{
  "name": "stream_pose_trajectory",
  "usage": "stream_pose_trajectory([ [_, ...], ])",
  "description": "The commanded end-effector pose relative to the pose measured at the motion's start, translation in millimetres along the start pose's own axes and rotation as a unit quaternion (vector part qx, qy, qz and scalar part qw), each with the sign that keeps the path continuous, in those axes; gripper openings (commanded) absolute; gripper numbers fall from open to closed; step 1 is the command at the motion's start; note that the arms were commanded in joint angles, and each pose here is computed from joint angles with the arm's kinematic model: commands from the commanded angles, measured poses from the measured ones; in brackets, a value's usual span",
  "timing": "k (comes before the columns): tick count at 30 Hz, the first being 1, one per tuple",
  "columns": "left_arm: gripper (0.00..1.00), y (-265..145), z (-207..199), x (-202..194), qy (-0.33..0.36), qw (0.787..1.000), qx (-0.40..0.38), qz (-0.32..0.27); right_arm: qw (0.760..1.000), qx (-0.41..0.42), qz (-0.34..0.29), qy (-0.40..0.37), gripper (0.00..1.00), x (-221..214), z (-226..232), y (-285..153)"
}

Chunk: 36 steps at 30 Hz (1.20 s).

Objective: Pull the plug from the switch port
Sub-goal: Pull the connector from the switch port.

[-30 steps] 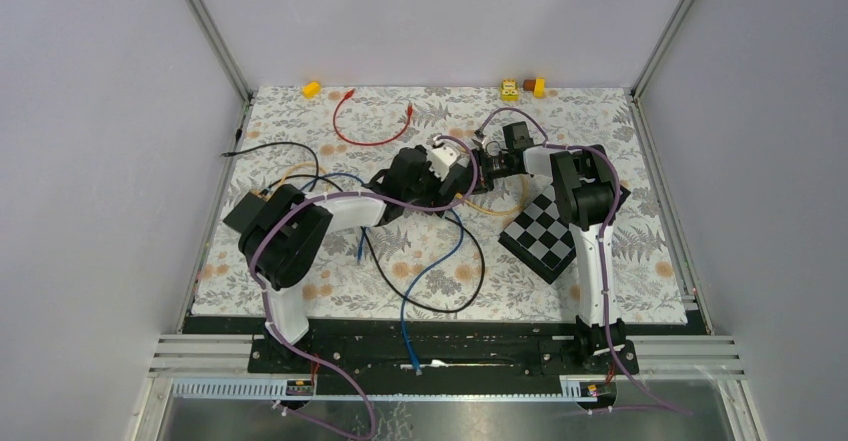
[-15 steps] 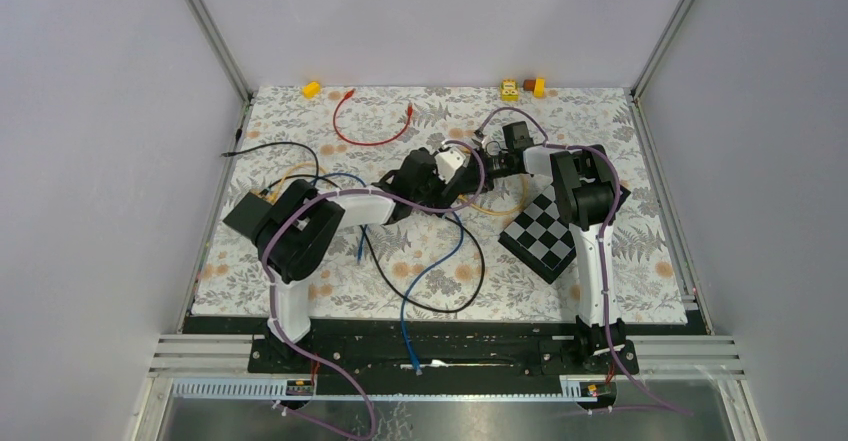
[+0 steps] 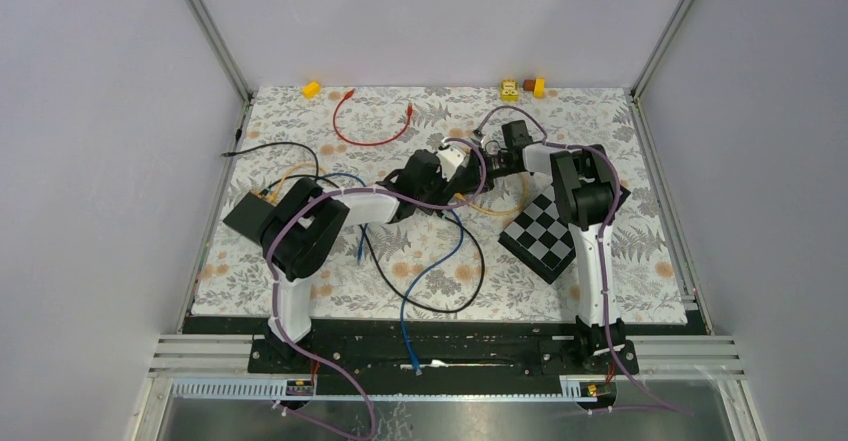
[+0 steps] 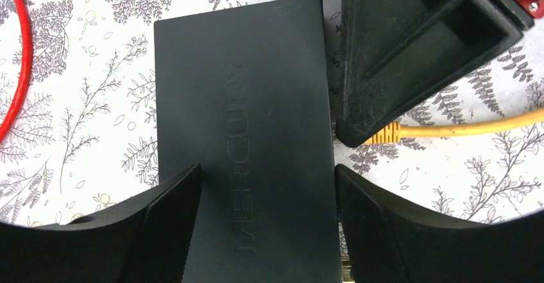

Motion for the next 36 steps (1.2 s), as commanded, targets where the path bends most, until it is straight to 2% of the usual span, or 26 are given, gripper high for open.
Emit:
stream_pose_trajectory([
  [1, 0.74, 7, -1, -23, -0.043, 0.998, 0.015, 0.048, 0.998, -0.053, -0.023, 0.04, 0.0, -15, -36, 8],
  [11, 0.71, 8, -7, -34, -0.053, 0.997, 0.012, 0.059, 0.996, -0.088, 0.008, 0.002, 0.0, -8, -44, -4],
  [14, 0.71, 8, -7, -33, -0.057, 0.997, 0.01, 0.056, 0.996, -0.082, 0.012, 0.019, 0.0, -12, -45, -1],
  [22, 0.7, 9, -7, -35, -0.064, 0.996, 0.013, 0.058, 0.998, -0.052, -0.019, 0.038, 0.0, -17, -37, 3],
  [32, 0.71, 6, -12, -34, -0.07, 0.996, -0.001, 0.054, 0.997, -0.075, -0.001, 0.001, 0.0, -8, -37, -5],
  [36, 0.75, -1, -12, -18, -0.07, 0.997, -0.019, 0.034, 0.997, -0.078, -0.005, -0.026, 0.0, -2, -22, -14],
])
Point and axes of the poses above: each gripper's point midway between its finger pads, its own y axis out along the fingers, its own z axis along the line the jaws close on, x = y × z, the point moved 2 cm from there along -y, back along the fingers, and after that the axes turned 8 degrees about y, right-handed, at the moved point
